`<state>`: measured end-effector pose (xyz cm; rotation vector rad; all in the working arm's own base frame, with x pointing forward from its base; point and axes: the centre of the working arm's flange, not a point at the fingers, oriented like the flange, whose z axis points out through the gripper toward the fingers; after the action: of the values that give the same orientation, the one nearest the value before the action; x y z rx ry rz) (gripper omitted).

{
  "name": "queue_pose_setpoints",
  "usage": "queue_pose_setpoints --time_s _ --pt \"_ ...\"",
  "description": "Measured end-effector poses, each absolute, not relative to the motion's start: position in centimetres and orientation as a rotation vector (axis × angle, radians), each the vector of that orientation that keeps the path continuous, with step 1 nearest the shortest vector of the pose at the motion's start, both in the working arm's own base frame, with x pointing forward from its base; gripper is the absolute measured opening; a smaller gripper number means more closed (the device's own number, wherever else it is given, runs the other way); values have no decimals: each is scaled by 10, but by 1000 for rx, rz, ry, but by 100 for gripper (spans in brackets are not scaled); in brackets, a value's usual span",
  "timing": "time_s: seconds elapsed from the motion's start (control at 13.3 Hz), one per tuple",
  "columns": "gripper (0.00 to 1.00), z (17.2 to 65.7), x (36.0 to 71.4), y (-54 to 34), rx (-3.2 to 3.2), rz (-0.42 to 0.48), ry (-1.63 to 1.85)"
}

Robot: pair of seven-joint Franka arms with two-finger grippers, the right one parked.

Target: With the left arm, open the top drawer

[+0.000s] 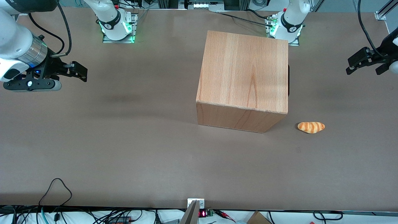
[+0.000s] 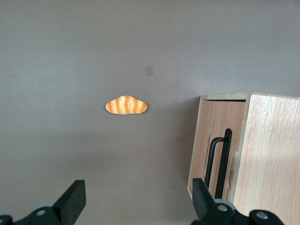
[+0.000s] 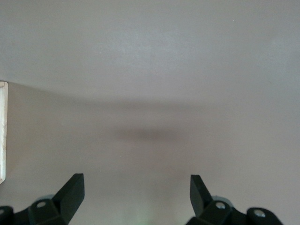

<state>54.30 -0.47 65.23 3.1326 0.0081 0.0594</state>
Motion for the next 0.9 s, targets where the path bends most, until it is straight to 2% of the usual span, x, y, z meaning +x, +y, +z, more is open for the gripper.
queue_pose_setpoints --time_s 0.53,0.9 --pt "100 646 543 -21 3133 38 -36" --pt "100 620 545 -36 3128 -48 -75"
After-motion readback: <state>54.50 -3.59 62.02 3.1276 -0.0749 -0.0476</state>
